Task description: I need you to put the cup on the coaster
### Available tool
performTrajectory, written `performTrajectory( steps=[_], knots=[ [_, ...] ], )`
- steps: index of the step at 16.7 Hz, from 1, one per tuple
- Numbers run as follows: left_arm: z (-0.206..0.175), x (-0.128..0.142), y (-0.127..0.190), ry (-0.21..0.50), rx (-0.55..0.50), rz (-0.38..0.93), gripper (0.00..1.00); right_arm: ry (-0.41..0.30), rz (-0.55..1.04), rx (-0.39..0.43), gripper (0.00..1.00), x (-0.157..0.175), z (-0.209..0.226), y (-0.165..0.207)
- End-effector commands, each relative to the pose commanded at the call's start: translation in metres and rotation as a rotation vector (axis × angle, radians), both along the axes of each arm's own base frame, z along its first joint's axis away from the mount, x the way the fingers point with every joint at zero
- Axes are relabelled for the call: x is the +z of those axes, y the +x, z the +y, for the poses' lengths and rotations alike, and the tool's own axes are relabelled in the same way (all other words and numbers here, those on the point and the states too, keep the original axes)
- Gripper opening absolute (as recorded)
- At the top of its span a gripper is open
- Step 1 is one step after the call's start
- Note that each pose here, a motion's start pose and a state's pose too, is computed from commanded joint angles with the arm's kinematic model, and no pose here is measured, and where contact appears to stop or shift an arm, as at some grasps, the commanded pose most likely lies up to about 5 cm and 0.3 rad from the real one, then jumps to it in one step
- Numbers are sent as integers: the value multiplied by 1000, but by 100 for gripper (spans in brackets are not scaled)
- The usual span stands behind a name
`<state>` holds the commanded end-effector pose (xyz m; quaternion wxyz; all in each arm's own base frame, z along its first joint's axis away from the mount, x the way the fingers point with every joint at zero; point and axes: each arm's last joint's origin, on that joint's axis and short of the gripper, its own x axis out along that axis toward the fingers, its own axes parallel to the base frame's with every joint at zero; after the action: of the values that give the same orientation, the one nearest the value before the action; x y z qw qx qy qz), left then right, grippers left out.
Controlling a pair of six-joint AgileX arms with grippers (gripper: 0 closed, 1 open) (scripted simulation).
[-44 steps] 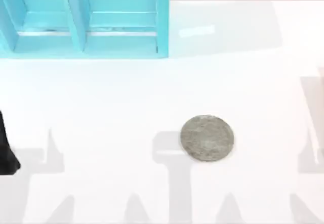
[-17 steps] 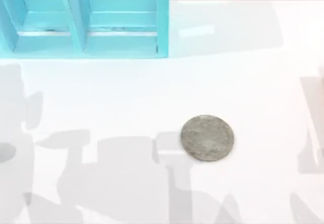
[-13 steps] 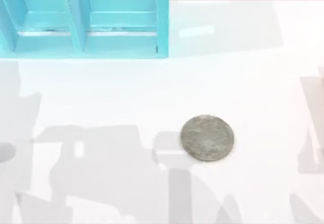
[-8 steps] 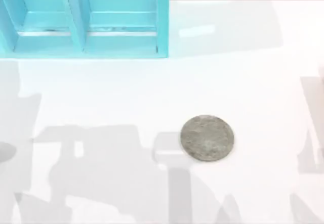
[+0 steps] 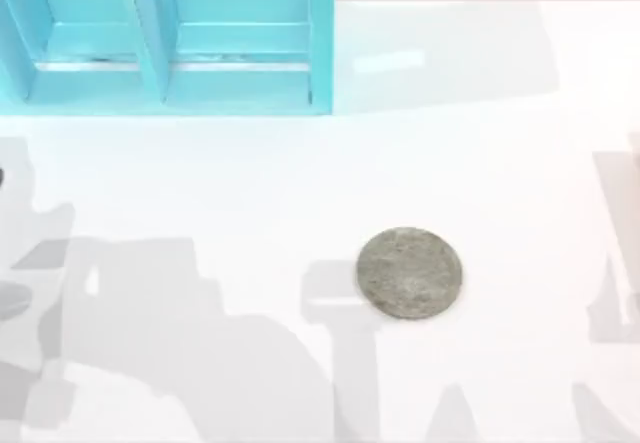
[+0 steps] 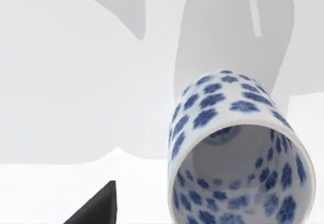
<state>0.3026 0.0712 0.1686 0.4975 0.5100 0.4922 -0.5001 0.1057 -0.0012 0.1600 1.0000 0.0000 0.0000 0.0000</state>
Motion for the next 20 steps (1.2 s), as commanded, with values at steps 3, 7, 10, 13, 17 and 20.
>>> performTrajectory(
  steps=[3,7,10,13,17,20],
  knots=[
    [-1,-27,-5,-3,0,12,100,0,0,0,100,0,0,0],
    [-1,-31,-6,-4,0,15,100,0,0,0,100,0,0,0],
    [-1,-31,-6,-4,0,15,85,0,0,0,100,0,0,0],
    [-1,-31,-6,-4,0,15,62,0,0,0,100,0,0,0],
    [-1,-31,-6,-4,0,15,32,0,0,0,100,0,0,0],
    [-1,-31,-6,-4,0,15,10,0,0,0,100,0,0,0]
  ],
)
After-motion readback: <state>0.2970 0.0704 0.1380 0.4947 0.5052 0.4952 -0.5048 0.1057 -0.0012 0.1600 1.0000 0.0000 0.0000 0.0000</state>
